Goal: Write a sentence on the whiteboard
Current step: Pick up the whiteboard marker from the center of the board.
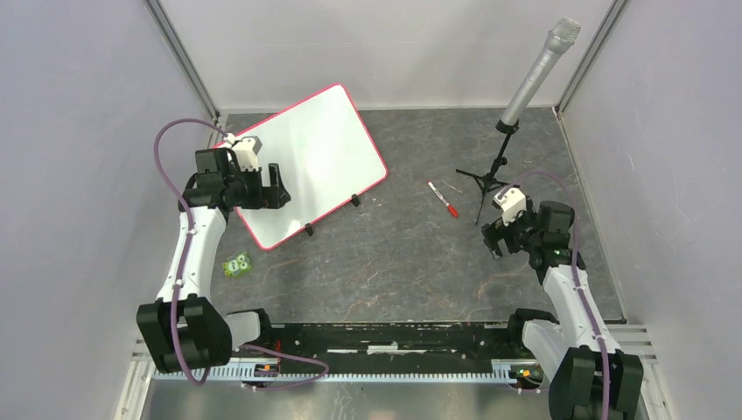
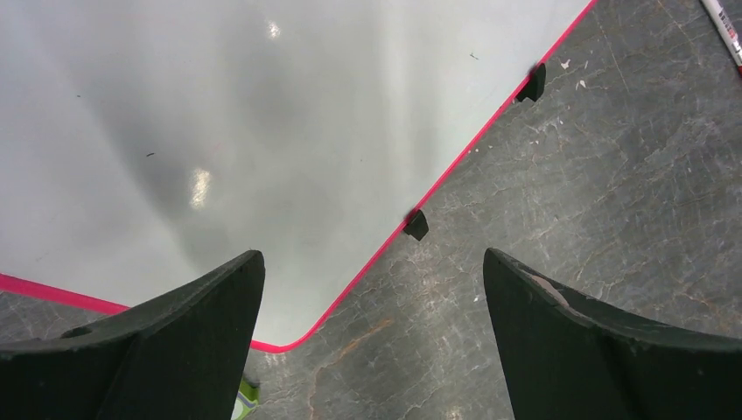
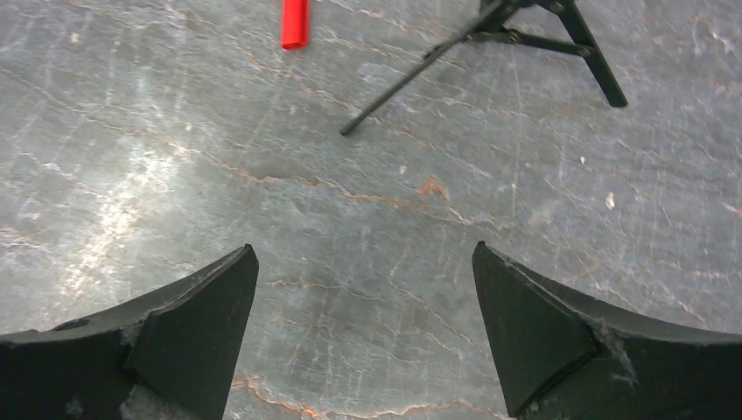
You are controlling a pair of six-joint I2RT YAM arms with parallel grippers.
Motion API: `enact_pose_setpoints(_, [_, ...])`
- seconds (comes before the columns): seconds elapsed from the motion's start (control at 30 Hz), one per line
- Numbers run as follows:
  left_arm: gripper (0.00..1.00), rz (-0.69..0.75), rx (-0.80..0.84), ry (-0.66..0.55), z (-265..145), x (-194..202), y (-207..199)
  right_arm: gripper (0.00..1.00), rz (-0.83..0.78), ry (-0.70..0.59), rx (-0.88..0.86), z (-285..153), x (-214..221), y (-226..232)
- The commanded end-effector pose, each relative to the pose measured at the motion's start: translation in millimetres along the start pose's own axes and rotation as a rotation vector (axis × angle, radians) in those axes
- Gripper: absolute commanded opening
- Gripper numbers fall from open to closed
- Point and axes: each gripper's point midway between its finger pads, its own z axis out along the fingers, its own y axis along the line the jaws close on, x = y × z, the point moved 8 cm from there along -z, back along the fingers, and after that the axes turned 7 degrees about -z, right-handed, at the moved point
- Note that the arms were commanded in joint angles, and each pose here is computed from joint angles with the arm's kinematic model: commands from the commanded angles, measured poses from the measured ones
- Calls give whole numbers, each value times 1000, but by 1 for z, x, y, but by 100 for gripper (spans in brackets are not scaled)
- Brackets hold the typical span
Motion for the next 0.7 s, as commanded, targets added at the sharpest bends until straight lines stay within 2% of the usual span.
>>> enact_pose_setpoints(0.0, [100,18,38,-25,-6,-5,-9,99,-72,-51,-36,2,-14,8])
enact_pose_setpoints(0.1, [100,25,56,-25,-6,-4,-12,99,-108,-73,-74,7,-24,15])
enact_pose_setpoints(0.23, [100,28,69,-18,-5,-3,-15,91,-151,-85,-127,17,-45,23])
enact_pose_setpoints(0.57, [100,50,98,-5,-6,-2,-20,61,-173,-37,-95,69,-97,23])
enact_pose_setpoints(0.67, [100,57,100,0,-7,0,-21,58,-174,-15,-101,88,-106,21])
